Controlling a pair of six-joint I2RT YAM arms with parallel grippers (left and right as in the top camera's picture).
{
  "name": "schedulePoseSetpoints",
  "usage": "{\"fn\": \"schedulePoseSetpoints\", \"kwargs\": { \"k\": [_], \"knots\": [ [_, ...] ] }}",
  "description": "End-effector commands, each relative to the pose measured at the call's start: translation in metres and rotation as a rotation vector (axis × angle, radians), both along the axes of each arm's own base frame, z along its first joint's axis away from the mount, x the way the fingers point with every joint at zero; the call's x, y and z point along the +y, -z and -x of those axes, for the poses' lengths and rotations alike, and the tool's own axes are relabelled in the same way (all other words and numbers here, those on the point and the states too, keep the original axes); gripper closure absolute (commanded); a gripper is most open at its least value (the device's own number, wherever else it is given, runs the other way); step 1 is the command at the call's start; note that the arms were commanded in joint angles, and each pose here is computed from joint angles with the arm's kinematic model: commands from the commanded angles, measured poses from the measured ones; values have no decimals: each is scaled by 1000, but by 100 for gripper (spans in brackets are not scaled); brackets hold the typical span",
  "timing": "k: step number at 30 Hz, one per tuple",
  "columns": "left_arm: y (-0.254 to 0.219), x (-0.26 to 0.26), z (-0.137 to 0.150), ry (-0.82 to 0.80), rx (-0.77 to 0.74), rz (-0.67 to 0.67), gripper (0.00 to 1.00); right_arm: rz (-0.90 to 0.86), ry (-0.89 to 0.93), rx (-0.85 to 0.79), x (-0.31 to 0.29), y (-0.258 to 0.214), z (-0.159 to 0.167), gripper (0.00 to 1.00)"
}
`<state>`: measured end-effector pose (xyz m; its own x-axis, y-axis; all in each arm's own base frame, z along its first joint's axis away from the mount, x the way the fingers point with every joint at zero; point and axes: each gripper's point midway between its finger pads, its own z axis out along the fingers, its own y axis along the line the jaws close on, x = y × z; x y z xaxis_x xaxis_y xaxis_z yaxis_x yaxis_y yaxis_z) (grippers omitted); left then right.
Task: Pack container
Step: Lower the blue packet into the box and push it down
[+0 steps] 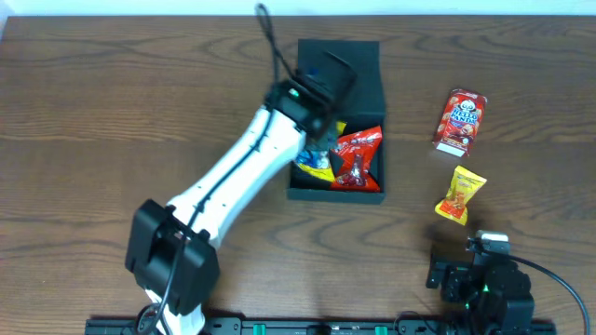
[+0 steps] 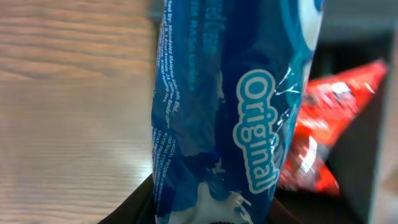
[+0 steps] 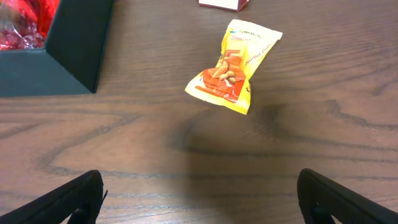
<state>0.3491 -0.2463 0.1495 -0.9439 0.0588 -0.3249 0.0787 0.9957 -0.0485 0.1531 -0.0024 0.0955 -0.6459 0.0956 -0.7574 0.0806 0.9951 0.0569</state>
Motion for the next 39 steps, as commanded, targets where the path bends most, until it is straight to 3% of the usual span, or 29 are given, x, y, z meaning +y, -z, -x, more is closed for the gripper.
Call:
{"fn": "schedulePoseSetpoints", "kwargs": {
  "k": [1,9,17,24,39],
  "knots": [
    [-10,-10,6,91,-34,-29,95,7,6,3,-2,1,1,1],
    [6,0,21,88,32,-78,94,7,6,3,-2,1,1,1],
    [43,21,12,-33,53,-67,94,7,5,3,-2,1,1,1],
    [45,24,-2,-66,25,-42,94,7,5,3,-2,1,1,1],
    [83,19,11,-152,164,-21,94,7,5,3,-2,1,1,1]
  ]
}}
